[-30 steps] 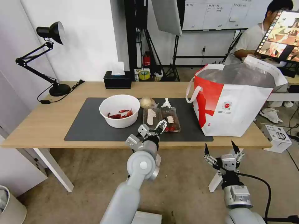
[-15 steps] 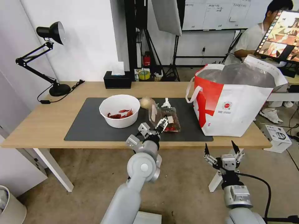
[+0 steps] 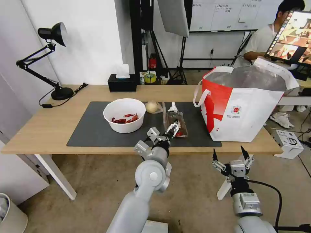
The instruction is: Pick up the trash from the table and place it into the takeout bag.
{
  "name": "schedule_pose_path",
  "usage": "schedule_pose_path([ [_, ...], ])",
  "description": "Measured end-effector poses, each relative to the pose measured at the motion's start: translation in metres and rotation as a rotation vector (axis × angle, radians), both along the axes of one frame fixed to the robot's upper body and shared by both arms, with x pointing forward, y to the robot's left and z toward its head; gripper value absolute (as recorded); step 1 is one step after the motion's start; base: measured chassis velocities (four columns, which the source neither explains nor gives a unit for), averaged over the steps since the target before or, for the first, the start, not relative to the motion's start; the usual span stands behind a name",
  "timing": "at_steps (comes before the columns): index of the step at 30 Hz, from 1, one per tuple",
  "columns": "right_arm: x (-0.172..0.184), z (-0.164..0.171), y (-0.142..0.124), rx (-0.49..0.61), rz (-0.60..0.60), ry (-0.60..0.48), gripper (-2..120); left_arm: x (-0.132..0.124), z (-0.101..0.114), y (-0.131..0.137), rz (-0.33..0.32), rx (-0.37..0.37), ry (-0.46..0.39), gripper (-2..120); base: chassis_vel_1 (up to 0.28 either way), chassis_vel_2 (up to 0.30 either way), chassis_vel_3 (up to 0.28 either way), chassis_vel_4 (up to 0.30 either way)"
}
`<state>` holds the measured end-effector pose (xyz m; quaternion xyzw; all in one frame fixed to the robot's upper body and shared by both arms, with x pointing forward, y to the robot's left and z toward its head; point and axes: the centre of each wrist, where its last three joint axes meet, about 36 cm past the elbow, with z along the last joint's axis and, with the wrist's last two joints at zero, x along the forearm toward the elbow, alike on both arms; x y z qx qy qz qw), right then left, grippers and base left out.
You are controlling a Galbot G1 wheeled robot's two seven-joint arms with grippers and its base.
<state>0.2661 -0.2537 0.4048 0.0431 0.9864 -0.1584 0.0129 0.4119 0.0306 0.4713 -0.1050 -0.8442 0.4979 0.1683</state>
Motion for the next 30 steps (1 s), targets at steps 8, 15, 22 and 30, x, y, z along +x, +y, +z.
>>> schedule_pose_path([
  [8,-0.001,0.001,-0.001,-0.001,-0.005,-0.005,100,0.001,0.002,-0.008,-0.023,0.007,-0.009,100,0.000,0.000,0.000,0.000],
  [15,-0.002,0.003,-0.002,-0.003,-0.008,-0.011,100,-0.001,0.002,-0.013,-0.034,0.023,-0.020,100,0.000,0.000,0.000,0.000],
  [22,-0.002,0.004,-0.002,-0.002,-0.007,-0.017,100,-0.002,0.002,-0.015,-0.028,0.093,-0.072,100,0.000,0.000,0.000,0.000],
  [30,-0.003,0.008,-0.002,0.005,0.002,-0.036,100,-0.004,0.000,-0.015,-0.038,0.216,-0.170,100,0.000,0.000,0.000,0.000],
])
